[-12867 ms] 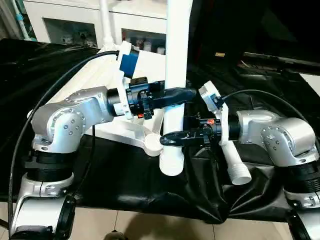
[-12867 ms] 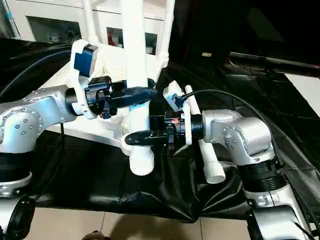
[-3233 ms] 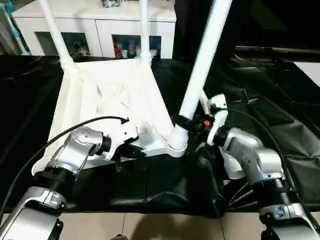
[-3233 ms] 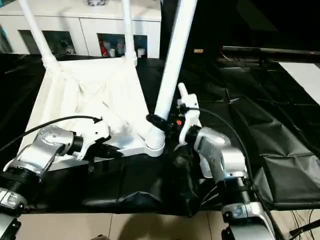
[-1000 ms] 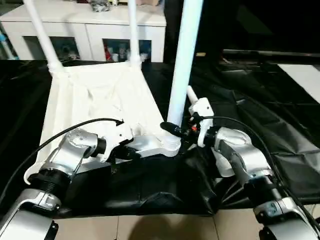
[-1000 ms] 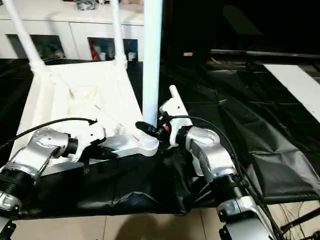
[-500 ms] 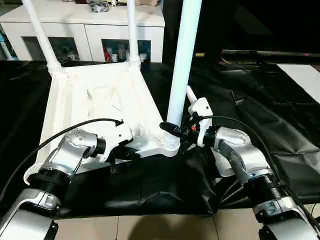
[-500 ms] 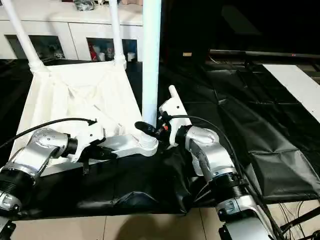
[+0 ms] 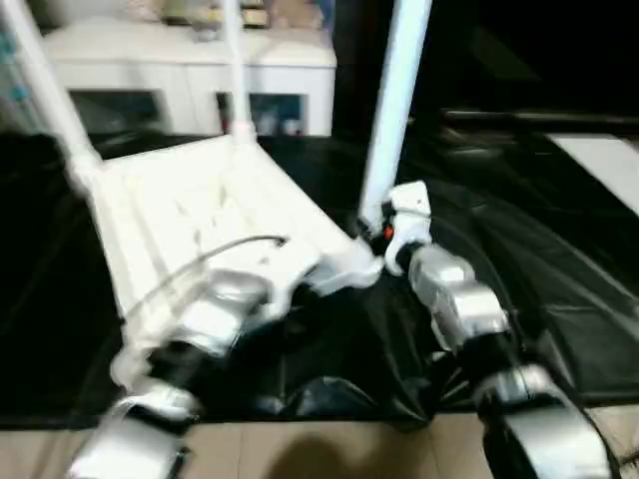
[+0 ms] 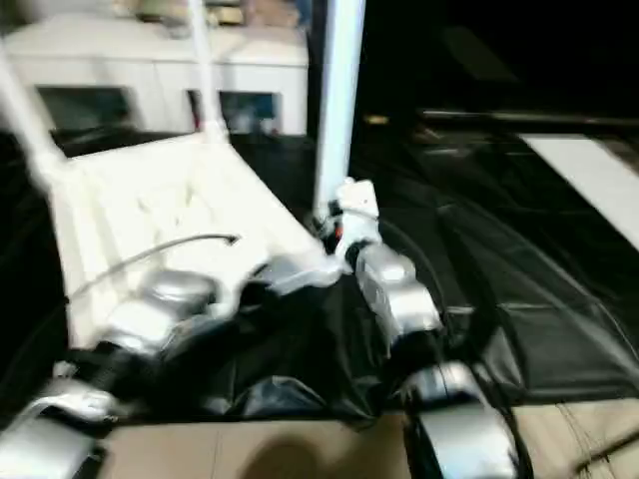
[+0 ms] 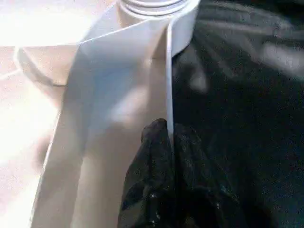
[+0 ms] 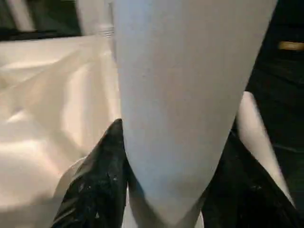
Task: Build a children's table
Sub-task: Rotate leg to tighten
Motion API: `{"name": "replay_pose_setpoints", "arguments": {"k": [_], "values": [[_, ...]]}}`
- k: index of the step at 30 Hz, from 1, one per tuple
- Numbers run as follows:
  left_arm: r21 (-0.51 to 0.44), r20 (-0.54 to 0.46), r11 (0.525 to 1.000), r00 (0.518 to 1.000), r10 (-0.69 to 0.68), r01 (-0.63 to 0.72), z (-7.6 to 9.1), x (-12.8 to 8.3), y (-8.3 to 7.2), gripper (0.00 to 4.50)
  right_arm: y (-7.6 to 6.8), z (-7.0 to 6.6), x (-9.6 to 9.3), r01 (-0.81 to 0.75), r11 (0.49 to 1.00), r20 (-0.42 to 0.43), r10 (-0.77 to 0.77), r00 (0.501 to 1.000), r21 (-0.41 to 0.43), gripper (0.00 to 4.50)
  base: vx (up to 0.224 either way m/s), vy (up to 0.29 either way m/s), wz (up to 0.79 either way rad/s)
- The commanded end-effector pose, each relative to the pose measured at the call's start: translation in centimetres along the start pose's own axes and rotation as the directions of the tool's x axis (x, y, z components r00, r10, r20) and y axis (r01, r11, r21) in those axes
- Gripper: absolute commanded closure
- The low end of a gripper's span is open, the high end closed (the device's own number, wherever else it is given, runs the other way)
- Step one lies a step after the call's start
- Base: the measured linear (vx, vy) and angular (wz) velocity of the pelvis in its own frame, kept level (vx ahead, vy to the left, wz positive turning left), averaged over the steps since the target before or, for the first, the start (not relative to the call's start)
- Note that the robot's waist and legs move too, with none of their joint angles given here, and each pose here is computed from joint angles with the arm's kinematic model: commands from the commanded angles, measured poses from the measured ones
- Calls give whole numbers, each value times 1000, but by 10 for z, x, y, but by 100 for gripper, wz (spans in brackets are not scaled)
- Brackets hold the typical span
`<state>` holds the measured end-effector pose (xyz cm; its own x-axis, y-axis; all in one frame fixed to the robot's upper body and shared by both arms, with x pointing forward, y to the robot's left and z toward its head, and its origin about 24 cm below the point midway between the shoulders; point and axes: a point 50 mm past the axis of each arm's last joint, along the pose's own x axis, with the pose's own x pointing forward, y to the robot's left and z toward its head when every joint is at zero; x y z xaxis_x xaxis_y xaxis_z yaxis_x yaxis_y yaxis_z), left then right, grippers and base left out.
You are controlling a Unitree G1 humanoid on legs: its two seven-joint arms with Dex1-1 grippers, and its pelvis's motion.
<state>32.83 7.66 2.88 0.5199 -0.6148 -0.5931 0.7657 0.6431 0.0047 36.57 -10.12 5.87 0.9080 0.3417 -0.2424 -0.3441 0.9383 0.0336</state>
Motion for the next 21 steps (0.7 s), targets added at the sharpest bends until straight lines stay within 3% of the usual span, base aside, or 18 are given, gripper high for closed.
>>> {"name": "replay_pose_setpoints", "arguments": {"k": [1,10,19,20,21], "values": [[4,32,1000,999,5,-5,15,6,-7,450,6,-75,-12,34,999,-329,-20,944,37,267,-7,-8,27],[25,-5,998,998,55,-55,8,-6,6,450,9,-75,-8,40,997,-338,-16,941,62,267,-2,-4,5],[28,7,996,996,86,-86,8,-12,15,450,13,-63,-2,-7,999,-274,18,962,41,267,0,0,0],[36,11,996,996,84,-84,8,-13,16,450,13,-61,-2,-13,999,-261,26,965,49,232,0,0,0],[44,15,996,996,83,-84,8,-14,18,450,13,-56,0,-27,998,-236,41,971,60,232,0,0,0]]}}
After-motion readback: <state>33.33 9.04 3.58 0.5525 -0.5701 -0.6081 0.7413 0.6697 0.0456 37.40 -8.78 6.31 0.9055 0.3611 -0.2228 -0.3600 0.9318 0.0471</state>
